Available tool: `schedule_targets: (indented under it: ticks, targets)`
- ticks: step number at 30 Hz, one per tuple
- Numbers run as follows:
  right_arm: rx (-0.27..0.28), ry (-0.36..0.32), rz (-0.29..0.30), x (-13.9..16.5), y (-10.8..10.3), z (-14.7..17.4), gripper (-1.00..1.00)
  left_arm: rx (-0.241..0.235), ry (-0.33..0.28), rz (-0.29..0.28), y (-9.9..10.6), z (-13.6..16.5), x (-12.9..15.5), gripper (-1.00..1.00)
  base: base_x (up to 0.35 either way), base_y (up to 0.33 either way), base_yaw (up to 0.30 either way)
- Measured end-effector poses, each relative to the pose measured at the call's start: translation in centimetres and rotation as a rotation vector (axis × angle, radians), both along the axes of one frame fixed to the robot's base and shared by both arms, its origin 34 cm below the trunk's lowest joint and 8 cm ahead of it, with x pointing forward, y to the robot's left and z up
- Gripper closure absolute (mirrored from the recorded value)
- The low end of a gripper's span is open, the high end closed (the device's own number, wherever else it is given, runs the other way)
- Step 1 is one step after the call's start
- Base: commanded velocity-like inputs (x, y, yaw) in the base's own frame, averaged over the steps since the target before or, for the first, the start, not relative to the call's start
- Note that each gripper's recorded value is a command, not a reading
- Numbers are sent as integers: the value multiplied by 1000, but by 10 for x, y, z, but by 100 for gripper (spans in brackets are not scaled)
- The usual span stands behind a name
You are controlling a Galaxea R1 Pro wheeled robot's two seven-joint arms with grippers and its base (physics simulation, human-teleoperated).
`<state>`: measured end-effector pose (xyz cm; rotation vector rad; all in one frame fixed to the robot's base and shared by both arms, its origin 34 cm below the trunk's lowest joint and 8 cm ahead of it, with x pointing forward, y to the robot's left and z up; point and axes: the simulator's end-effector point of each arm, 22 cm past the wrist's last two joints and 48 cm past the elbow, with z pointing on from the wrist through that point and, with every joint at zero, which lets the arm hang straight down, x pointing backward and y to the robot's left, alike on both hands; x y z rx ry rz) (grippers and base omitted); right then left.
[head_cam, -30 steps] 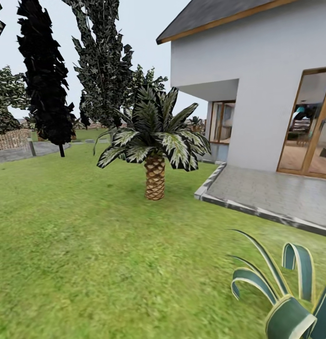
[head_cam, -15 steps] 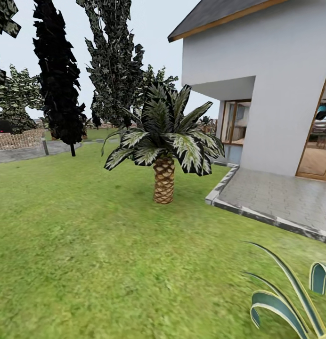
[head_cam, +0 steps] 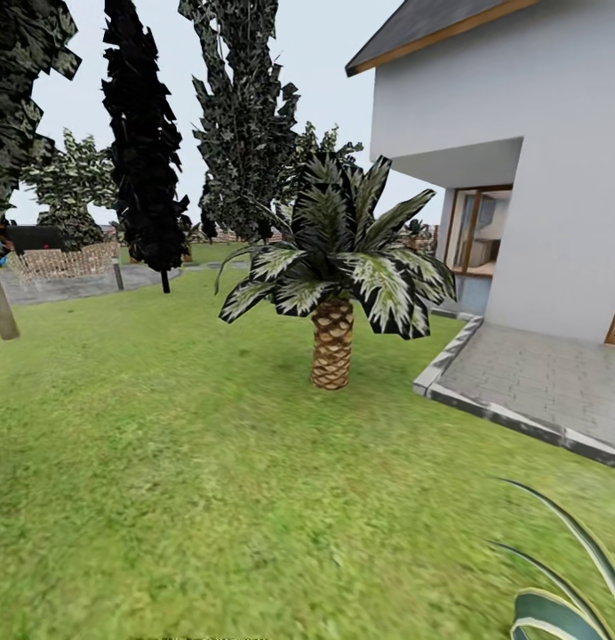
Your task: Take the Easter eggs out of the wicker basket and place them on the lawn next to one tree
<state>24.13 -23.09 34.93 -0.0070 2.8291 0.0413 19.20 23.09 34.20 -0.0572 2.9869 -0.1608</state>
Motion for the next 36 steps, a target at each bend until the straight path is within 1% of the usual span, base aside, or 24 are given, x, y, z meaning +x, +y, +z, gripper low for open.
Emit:
schedule_targets:
  ticks: [10, 18, 36]
  targets:
    - [-1, 0, 1, 0, -1, 0, -100, 0, 0, 0, 0, 0, 0, -100, 22, 12, 293]
    - [-1, -6, 3, 2, -1, 1, -100, -1, 0, -2, 0, 0, 0, -100, 241, 222, 30]
    - [-3, -6, 1, 3, -3, 1, -100, -2, 0, -3, -2, 0, 0, -100, 205, 287, 1]
